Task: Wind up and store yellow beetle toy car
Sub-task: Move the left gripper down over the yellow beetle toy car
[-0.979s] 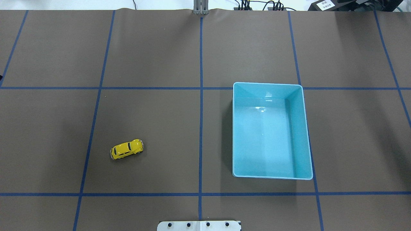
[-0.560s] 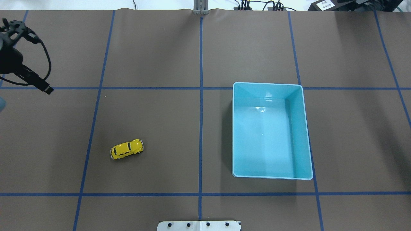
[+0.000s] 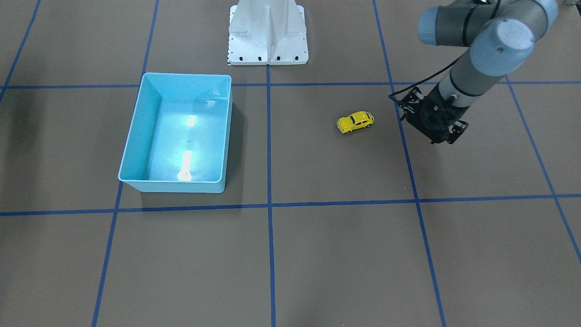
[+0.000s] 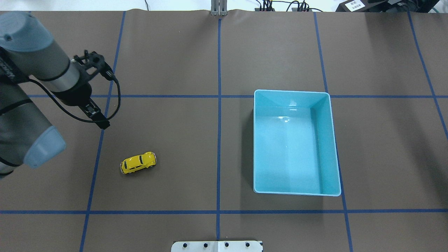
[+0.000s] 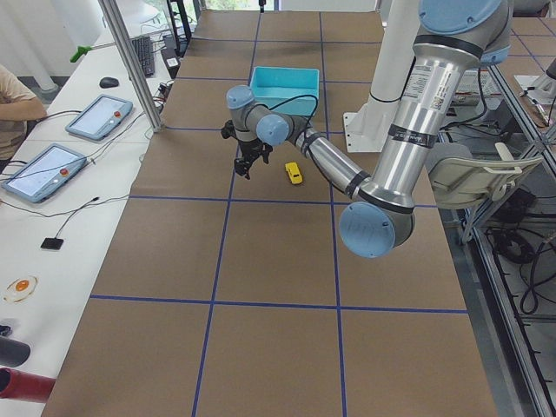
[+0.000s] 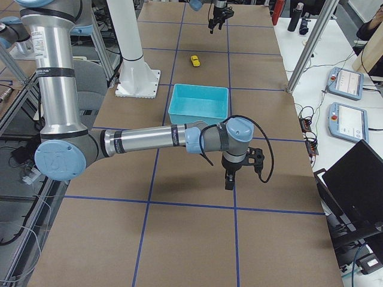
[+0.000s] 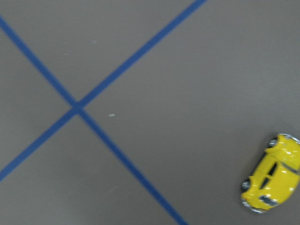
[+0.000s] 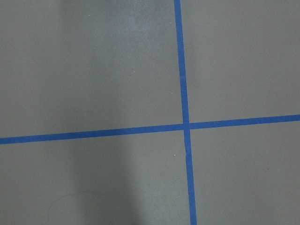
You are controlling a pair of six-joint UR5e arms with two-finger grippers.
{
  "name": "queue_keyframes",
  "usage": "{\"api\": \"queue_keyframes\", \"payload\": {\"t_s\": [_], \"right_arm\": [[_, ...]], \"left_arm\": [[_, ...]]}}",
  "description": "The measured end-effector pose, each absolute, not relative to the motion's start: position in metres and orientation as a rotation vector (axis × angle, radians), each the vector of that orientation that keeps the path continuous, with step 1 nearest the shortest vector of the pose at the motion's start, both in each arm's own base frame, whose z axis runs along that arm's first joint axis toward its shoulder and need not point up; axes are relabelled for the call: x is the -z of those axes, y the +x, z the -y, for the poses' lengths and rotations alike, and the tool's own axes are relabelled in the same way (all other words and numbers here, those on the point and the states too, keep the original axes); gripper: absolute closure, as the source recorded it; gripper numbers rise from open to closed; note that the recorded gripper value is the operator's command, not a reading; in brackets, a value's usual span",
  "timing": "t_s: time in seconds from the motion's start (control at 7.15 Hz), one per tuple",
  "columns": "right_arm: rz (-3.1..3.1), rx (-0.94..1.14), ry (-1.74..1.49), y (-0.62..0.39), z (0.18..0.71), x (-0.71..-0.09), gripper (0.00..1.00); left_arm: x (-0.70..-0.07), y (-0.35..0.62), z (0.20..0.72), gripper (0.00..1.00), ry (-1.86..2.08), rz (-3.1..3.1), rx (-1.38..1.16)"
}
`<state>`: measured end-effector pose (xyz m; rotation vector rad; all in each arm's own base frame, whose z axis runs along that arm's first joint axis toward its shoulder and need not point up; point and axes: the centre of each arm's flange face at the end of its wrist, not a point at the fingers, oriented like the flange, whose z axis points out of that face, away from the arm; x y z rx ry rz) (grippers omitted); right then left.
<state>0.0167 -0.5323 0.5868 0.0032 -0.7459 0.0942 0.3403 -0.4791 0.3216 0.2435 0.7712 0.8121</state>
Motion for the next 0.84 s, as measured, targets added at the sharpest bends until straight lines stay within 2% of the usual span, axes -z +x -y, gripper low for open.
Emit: {"api": "queue_keyframes", "payload": {"t_s": [0.42, 0.84], "right_arm": [[0.746, -0.094, 0.003, 0.017, 0.532, -0.587, 0.0], [0.746, -0.095, 0.003, 0.017, 0.531, -0.587, 0.0]], "left_arm": [[-0.265, 0.43, 0.428, 0.0, 0.266, -0.615, -0.958], [-0.253, 0.487, 0.38, 0.0, 0.318, -0.419, -1.224]]}}
